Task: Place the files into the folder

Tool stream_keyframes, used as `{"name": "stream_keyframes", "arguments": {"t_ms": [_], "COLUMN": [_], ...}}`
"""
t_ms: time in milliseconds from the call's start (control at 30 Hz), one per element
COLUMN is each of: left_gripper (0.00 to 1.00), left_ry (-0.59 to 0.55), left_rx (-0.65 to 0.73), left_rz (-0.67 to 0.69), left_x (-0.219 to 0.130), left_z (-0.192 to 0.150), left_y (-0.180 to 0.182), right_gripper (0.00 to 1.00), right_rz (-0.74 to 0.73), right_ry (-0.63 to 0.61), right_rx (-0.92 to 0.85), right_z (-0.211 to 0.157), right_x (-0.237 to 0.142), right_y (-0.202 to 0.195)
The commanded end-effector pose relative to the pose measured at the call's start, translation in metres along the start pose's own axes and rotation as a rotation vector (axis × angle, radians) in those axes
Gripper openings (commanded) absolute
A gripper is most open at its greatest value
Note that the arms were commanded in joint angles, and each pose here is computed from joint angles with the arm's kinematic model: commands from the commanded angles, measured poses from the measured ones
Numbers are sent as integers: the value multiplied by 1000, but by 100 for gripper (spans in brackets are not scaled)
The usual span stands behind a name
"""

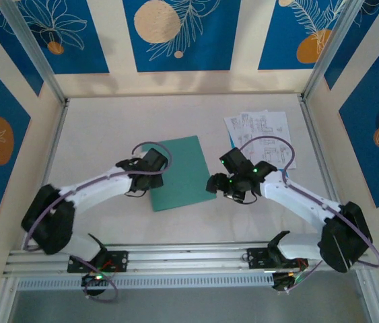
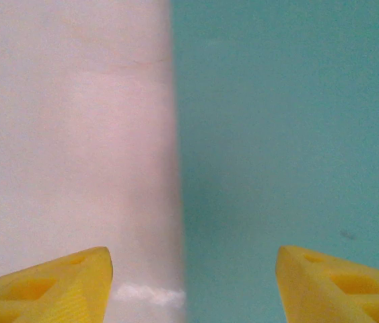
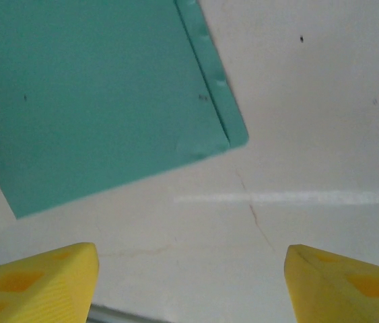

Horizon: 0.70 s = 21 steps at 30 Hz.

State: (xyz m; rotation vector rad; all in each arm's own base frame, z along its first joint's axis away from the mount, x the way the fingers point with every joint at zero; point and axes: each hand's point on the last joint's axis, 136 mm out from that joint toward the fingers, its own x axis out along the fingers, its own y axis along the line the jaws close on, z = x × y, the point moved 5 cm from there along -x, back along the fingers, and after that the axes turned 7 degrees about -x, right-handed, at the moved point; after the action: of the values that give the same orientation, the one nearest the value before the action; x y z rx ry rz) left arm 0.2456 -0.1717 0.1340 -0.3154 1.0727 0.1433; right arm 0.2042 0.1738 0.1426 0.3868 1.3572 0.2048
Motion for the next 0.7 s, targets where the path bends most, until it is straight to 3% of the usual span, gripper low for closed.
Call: {"name": "stream_keyframes", "arguments": {"t_ms": [0,300,667], "left_gripper": [66,72,73], "left_ry": [99,207,220], "left_rx": [-105,-421,-568], "left_rz": [-131,-352,-337], "left_x": [-23,-29,-5], "left_z": [-34,-106,-118], "left_y": [-9,-38,-38], "right_gripper": [71,70,69], "right_rz": [89,77,37], "right_ry": [3,18,58], "right_rx": [2,36,58], "right_z": [22,52,63], "right_x": [13,57,82], "right_y": [15,20,22]}}
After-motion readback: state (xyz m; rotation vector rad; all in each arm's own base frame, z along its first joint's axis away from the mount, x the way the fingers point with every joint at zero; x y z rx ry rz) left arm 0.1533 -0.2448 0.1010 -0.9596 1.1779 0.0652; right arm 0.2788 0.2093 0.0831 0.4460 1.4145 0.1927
